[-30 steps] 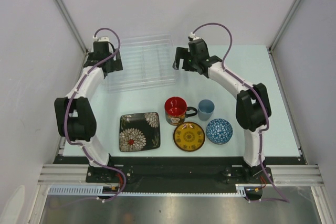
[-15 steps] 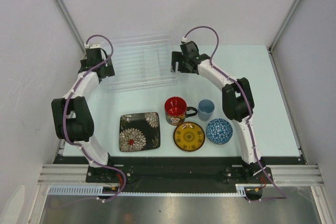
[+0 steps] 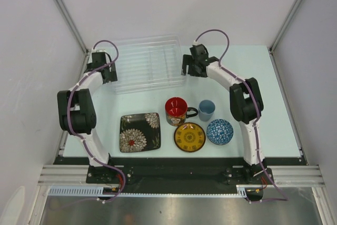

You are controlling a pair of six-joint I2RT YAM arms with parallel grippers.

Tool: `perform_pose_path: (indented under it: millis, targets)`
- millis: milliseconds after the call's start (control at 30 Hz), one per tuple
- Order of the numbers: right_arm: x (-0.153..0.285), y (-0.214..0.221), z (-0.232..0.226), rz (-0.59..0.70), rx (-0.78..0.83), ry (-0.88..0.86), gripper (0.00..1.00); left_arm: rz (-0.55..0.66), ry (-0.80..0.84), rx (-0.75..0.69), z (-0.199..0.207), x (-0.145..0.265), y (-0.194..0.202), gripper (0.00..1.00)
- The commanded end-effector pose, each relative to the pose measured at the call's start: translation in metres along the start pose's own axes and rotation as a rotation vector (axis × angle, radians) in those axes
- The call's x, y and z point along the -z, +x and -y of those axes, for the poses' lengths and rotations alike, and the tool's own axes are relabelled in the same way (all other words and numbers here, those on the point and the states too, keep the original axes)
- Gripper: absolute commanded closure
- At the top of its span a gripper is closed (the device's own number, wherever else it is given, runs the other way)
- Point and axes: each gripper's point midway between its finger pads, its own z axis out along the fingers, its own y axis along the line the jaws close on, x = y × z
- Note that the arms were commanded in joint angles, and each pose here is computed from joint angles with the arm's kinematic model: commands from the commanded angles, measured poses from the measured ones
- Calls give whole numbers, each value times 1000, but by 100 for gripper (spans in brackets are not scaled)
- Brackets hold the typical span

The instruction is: Load the mixed dishes into the dish rack

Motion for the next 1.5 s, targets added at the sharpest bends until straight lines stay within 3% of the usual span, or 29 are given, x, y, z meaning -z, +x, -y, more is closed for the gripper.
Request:
perform_pose_path:
  millis: [0,300,500,933,1467]
  targets:
    - [29,-16,52,52,-44,131,14,74,31,-56,23,9,-21,11]
    - [69,0,119,78,-106,301,15,103,112,-191,83,26,-12,11]
    - [83,4,135,88,-119,359,14,98,167,-246,113,37,-2,11]
    - [129,14,154,102,-149,430,15,105,186,-263,119,47,1,11]
    - [115,3,154,122,-185,363,12,81,248,-251,119,68,29,12]
